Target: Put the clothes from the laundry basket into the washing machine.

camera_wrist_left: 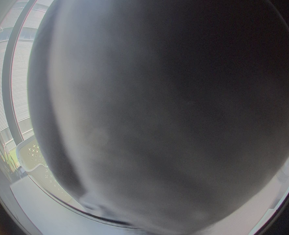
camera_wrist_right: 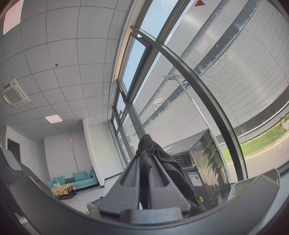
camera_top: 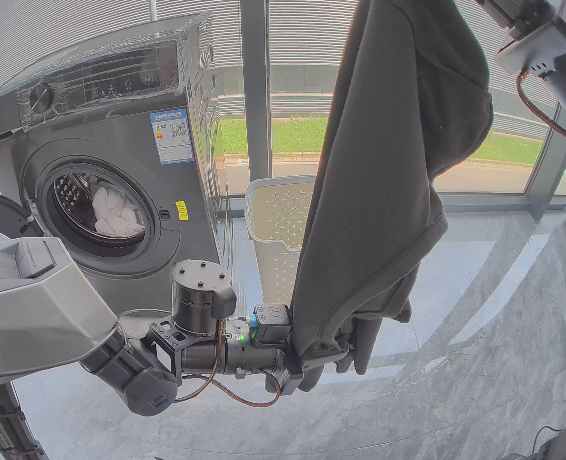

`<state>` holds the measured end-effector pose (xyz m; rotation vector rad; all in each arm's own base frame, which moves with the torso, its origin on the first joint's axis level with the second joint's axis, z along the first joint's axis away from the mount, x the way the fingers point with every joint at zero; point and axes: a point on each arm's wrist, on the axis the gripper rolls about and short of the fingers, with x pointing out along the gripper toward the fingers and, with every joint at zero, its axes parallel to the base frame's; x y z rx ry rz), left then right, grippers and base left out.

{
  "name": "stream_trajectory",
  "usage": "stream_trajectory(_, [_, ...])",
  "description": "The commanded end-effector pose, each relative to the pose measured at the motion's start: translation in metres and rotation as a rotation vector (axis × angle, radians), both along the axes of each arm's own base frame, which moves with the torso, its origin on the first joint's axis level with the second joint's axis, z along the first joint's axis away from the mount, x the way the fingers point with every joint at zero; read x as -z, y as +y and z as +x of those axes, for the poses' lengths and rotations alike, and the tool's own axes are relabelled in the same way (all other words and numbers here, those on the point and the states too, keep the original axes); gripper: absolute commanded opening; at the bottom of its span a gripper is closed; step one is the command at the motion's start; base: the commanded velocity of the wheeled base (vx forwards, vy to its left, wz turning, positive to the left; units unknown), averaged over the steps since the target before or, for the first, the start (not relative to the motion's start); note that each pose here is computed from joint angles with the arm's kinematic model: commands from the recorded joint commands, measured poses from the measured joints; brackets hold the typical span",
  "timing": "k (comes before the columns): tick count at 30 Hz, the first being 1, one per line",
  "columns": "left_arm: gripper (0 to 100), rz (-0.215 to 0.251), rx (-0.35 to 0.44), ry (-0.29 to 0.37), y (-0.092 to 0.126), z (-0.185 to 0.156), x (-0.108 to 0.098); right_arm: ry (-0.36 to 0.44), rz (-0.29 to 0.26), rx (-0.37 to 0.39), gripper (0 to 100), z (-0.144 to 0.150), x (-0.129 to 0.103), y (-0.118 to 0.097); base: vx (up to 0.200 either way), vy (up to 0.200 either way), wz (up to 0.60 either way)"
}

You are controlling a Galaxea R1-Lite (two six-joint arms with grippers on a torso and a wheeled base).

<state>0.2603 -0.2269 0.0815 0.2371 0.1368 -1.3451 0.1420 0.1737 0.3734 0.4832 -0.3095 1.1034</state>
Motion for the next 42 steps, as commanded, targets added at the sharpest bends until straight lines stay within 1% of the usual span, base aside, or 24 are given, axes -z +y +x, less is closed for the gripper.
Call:
stream_trajectory(1, [0, -0.031, -0.004, -0.031, 0.001, 0.000, -0.011, -0.002, 0.006, 0.024, 0, 0.001, -0.001, -0.006, 0.000, 0.000, 0.00])
stream_trajectory(2, [0, -0.041, -0.004, -0.043, 0.002, -0.001, -0.015, 0.000, 0.006, 0.047, 0, 0.004, -0.001, -0.008, 0.000, 0.000, 0.00])
stream_trajectory(5, [0, -0.093, 0.002, -0.079, 0.010, -0.011, -0.036, 0.016, -0.007, 0.181, 0, 0.027, 0.005, -0.027, 0.000, 0.000, 0.00])
stream_trajectory(6, [0, -0.125, 0.005, -0.093, 0.013, -0.018, -0.048, 0.028, -0.018, 0.243, 0, 0.038, 0.009, -0.036, 0.000, 0.000, 0.00])
stream_trajectory(8, [0, -0.176, 0.005, -0.094, 0.021, -0.030, -0.064, 0.061, -0.049, 0.333, 0, 0.055, 0.022, -0.050, 0.000, 0.000, 0.00])
stream_trajectory(11, [0, -0.249, 0.003, -0.094, 0.036, -0.051, -0.084, 0.125, -0.104, 0.413, 0, 0.071, 0.045, -0.063, 0.000, 0.000, 0.00])
stream_trajectory(14, [0, -0.304, -0.006, -0.109, 0.054, -0.069, -0.100, 0.195, -0.161, 0.416, 0, 0.072, 0.071, -0.065, 0.000, 0.000, 0.00])
stream_trajectory(15, [0, -0.307, -0.008, -0.109, 0.055, -0.070, -0.101, 0.198, -0.163, 0.416, 0, 0.072, 0.072, -0.065, 0.000, 0.000, 0.00])
stream_trajectory(16, [0, -0.340, -0.013, -0.124, 0.065, -0.081, -0.113, 0.241, -0.203, 0.405, 0, 0.070, 0.089, -0.064, 0.000, 0.000, 0.00])
stream_trajectory(17, [0, -0.343, -0.013, -0.124, 0.066, -0.082, -0.114, 0.243, -0.205, 0.405, 0, 0.069, 0.090, -0.064, 0.000, 0.000, 0.00])
stream_trajectory(18, [0, -0.368, -0.015, -0.130, 0.073, -0.090, -0.123, 0.274, -0.239, 0.389, 0, 0.066, 0.104, -0.065, 0.000, 0.000, 0.00])
stream_trajectory(19, [0, -0.377, -0.016, -0.129, 0.075, -0.093, -0.126, 0.287, -0.255, 0.375, 0, 0.063, 0.110, -0.066, 0.000, 0.000, 0.00])
stream_trajectory(20, [0, -0.381, -0.015, -0.128, 0.077, -0.095, -0.128, 0.296, -0.266, 0.364, 0, 0.062, 0.114, -0.067, 0.000, 0.000, 0.00])
stream_trajectory(21, [0, -0.384, -0.026, -0.125, 0.081, -0.097, -0.129, 0.318, -0.294, 0.341, 0, 0.058, 0.125, -0.068, 0.000, 0.000, 0.00])
stream_trajectory(23, [0, -0.382, -0.033, -0.123, 0.083, -0.098, -0.129, 0.324, -0.302, 0.334, 0, 0.057, 0.128, -0.068, 0.000, 0.000, 0.00])
stream_trajectory(24, [0, -0.361, -0.057, -0.104, 0.089, -0.099, -0.125, 0.349, -0.360, 0.289, 0, 0.051, 0.146, -0.070, 0.000, 0.000, 0.00])
stream_trajectory(25, [0, -0.352, -0.062, -0.094, 0.091, -0.100, -0.121, 0.350, -0.385, 0.275, 0, 0.049, 0.152, -0.071, 0.000, 0.000, 0.00])
stream_trajectory(26, [0, -0.351, -0.063, -0.093, 0.091, -0.100, -0.121, 0.350, -0.387, 0.273, 100, 0.049, 0.152, -0.071, 0.000, 0.000, 0.00])
stream_trajectory(28, [0, -0.336, -0.065, -0.072, 0.093, -0.102, -0.115, 0.354, -0.426, 0.258, 100, 0.045, 0.162, -0.072, 0.000, 0.000, 0.00])
stream_trajectory(32, [0, -0.320, -0.057, -0.046, 0.094, -0.104, -0.108, 0.380, -0.459, 0.259, 100, 0.039, 0.175, -0.076, 0.000, 0.000, 0.00])
stream_trajectory(36, [0, -0.336, -0.055, -0.007, 0.094, -0.104, -0.110, 0.411, -0.513, 0.250, 100, 0.027, 0.194, -0.082, 0.000, 0.000, 0.00])
stream_trajectory(39, [0, -0.351, -0.057, 0.030, 0.093, -0.104, -0.112, 0.412, -0.525, 0.203, 100, 0.018, 0.200, -0.084, 0.000, 0.000, 0.00])
stream_trajectory(40, [0, -0.358, -0.063, 0.045, 0.094, -0.104, -0.112, 0.389, -0.536, 0.155, 100, 0.012, 0.201, -0.086, 0.000, 0.000, 0.00])
stream_trajectory(42, [0, -0.359, -0.065, 0.065, 0.094, -0.104, -0.111, 0.358, -0.575, 0.129, 100, 0.006, 0.208, -0.088, 0.000, 0.000, 0.00])
